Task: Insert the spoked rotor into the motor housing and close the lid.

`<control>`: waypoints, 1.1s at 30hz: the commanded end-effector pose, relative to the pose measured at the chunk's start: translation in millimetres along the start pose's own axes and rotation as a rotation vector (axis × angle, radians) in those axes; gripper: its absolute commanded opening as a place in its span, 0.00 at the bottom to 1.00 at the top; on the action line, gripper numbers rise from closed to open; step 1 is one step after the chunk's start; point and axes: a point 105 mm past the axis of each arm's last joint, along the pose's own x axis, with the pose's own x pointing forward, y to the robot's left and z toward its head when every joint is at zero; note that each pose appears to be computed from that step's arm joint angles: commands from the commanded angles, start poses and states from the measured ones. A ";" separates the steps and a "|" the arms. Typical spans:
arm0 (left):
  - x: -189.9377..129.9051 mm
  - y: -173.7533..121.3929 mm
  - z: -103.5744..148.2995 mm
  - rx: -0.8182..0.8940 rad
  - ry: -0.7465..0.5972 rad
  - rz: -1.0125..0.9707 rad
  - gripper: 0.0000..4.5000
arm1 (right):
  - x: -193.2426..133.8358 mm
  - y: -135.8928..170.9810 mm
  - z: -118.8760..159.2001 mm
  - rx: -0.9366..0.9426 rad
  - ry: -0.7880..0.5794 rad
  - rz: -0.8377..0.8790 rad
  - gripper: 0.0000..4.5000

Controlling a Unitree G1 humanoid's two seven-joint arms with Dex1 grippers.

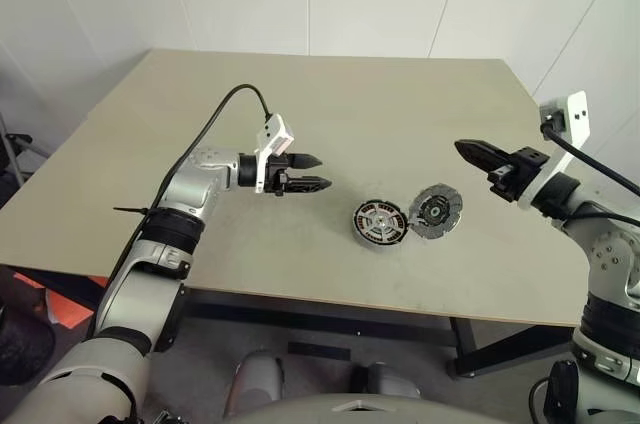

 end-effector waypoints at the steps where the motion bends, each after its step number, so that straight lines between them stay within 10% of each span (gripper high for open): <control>1: -3.7 2.2 13.6 0.049 -0.018 -0.011 0.71 | -16.9 -12.6 16.2 0.034 -0.116 -0.084 0.06; 7: -4.3 -3.0 9.3 0.051 -0.004 -0.040 0.71 | -44.1 -51.4 0.5 0.145 -0.144 -0.297 0.06; 16: -3.6 -15.8 0.6 0.073 0.038 -0.113 0.71 | -37.9 -17.6 -72.4 0.208 0.067 -0.193 0.06; 33: -1.4 -18.6 -0.4 0.074 0.041 -0.118 0.71 | -6.8 65.0 -68.1 0.184 0.161 0.206 0.06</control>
